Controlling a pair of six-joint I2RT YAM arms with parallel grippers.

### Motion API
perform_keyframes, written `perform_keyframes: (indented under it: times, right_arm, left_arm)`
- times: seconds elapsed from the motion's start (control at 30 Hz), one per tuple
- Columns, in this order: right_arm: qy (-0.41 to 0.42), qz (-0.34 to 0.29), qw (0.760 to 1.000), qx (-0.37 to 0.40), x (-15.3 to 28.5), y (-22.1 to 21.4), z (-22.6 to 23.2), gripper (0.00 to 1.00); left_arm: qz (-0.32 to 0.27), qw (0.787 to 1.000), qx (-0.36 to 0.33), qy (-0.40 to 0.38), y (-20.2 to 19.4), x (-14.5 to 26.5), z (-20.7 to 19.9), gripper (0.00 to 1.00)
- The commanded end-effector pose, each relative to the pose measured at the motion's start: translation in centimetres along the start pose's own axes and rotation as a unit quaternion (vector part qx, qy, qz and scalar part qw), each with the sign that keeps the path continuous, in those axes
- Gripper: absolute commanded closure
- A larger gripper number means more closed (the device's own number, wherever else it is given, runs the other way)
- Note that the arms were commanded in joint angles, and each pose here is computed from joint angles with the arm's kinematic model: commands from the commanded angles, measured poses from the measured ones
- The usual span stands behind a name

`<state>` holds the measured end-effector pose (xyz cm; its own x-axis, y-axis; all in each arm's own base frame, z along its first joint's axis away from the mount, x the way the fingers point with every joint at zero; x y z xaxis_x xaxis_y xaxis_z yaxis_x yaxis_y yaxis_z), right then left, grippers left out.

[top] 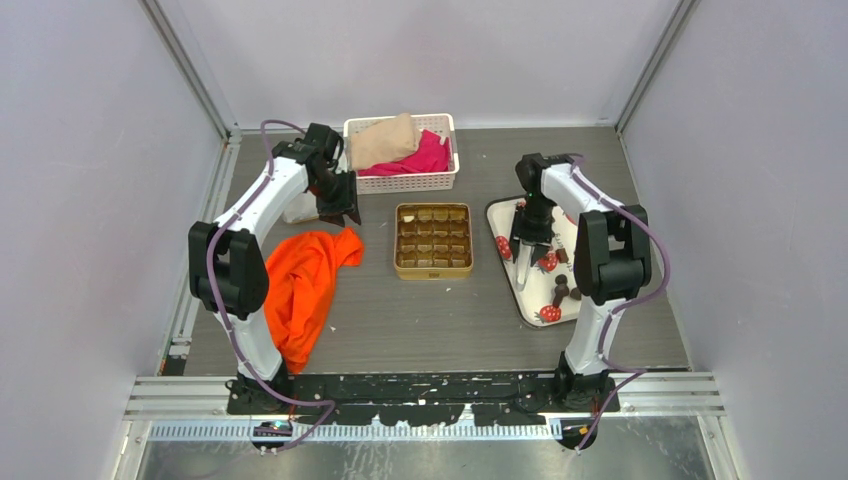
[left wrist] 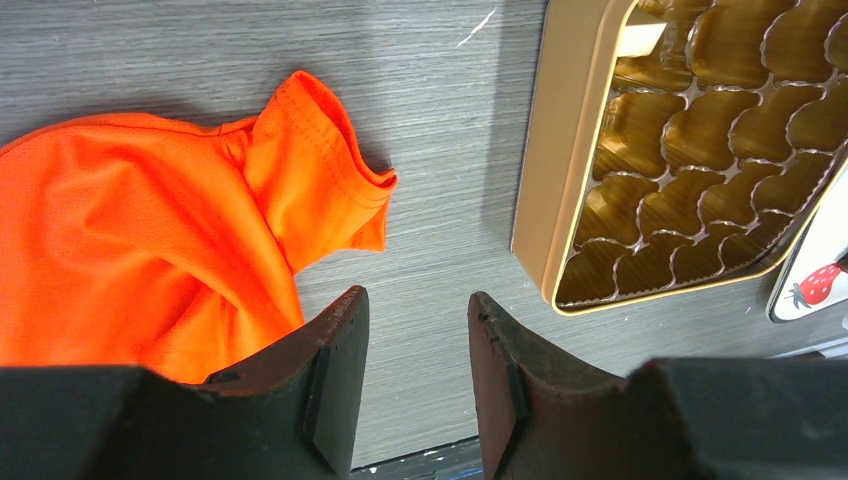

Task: Pack the chocolate
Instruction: Pick up the fake chocolate from the plate.

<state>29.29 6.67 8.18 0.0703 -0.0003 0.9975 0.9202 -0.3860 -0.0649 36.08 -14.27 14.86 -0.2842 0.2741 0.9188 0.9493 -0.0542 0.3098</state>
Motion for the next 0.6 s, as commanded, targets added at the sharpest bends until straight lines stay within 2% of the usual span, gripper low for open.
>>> perform_keyframes:
  times: [0.0,0.13,0.23,0.33,0.57]
  right_arm:
    - [0.005,-0.017,1.000,0.009,1.0,1.2,0.3,0.55]
    - [0.004,-0.014,1.000,0.012,0.9,1.0,0.2,0.59]
    - [0.005,-0.017,1.000,0.012,1.2,0.8,0.1,0.72]
    - [0.008,-0.022,1.000,0.011,1.8,0.7,0.0,0.80]
    - [0.016,-0.034,0.999,0.011,4.0,-0.4,-0.5,0.87]
  left_arm:
    - [-0.030,1.000,-0.002,-0.003,1.5,1.1,-0.2,0.58]
    - [-0.030,1.000,-0.002,-0.002,1.4,1.1,-0.2,0.58]
    - [-0.029,1.000,-0.002,-0.004,1.4,1.1,-0.3,0.58]
    - [-0.028,1.000,-0.002,-0.005,1.4,1.0,-0.3,0.58]
    - [-0.030,1.000,-0.002,-0.008,1.6,1.1,-0.4,0.58]
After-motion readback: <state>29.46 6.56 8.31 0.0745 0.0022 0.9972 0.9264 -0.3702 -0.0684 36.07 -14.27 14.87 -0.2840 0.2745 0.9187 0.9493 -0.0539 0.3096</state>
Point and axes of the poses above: each gripper's point midway between its finger pads, its own x axis back along the fingers, its own z axis along the line the jaws close on, y = z × x, the point moved 2 cm from there along x, back along the fingers, and after that the axes turned 8 degrees about -x, right-handed, at the moved point
